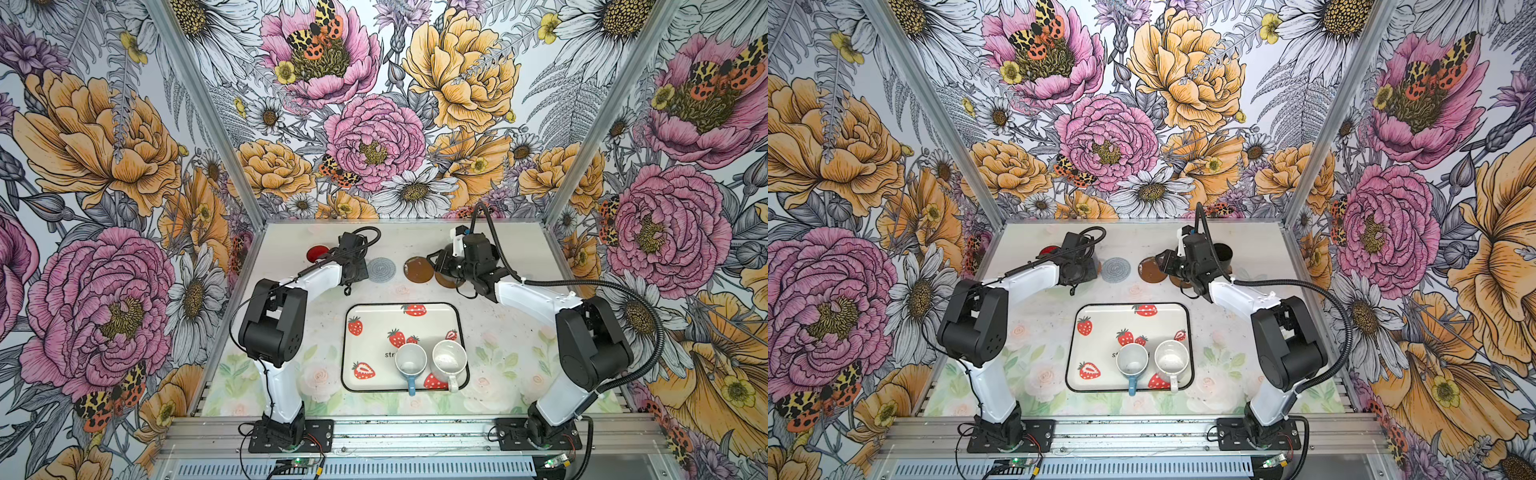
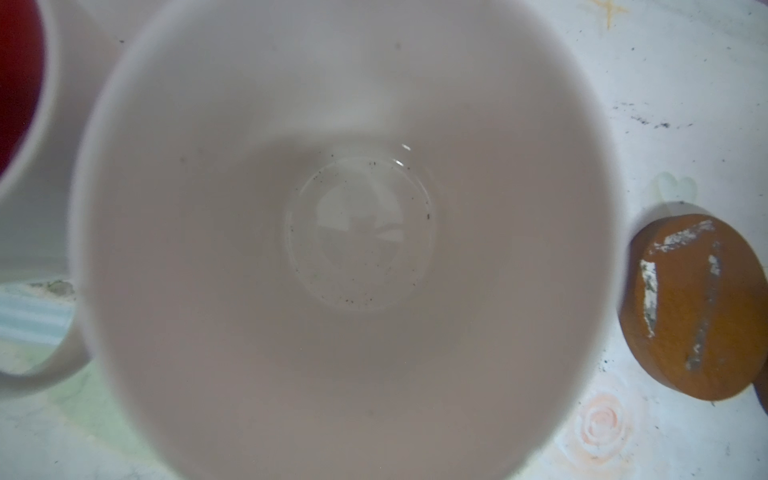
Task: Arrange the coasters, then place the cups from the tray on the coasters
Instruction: 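Carry the purple-handled mug over the woven coaster beside the red-lined mug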
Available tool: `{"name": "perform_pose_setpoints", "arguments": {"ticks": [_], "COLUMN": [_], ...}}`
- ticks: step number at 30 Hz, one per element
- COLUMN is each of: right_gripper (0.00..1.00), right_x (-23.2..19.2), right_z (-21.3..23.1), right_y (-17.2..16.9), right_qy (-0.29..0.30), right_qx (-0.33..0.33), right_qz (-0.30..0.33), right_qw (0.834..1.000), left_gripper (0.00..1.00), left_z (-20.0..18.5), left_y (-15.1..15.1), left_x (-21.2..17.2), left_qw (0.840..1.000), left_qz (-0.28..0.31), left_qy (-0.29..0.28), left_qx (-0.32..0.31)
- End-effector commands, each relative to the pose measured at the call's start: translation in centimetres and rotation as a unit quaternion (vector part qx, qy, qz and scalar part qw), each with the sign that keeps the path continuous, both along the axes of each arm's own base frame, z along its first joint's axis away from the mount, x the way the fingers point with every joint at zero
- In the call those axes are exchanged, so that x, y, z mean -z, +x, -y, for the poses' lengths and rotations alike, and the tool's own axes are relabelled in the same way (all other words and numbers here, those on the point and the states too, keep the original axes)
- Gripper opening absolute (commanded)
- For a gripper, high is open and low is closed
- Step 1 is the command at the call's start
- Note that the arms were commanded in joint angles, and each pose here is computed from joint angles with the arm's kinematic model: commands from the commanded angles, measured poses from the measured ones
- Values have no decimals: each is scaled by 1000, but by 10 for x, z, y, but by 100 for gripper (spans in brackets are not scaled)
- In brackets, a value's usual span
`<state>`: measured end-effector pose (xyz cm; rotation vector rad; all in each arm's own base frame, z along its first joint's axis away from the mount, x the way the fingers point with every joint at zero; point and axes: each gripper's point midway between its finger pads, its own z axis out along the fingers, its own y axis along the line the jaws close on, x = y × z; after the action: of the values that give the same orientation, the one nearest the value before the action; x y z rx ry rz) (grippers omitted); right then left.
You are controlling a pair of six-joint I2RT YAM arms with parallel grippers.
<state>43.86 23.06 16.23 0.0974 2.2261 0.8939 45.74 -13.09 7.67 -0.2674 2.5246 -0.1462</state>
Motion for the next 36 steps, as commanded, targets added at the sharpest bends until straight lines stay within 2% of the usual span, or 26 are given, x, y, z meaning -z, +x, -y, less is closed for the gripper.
{"name": "perform_pose_setpoints", "arguments": {"ticks": [1, 26, 36], "right_gripper": [43, 42, 42], "right_x": [-8, -3, -2], "right_z": [-2, -4, -4], "right_y": [7, 9, 8], "right_qy": [8, 9, 10], "right_qx": [-4, -8, -9], "right_qz": [7, -1, -3], "right_qw": [1000, 1000, 1000], "left_gripper": [0, 0, 0], "left_z": [3, -4, -7], "left_y": [25, 27, 22], "left_x": [-27, -6, 11], "left_qw": [999, 1000, 1000], "left_qz": [53, 27, -2], "left_qy": [-13, 1, 14], "left_qx": [3, -3, -6]}}
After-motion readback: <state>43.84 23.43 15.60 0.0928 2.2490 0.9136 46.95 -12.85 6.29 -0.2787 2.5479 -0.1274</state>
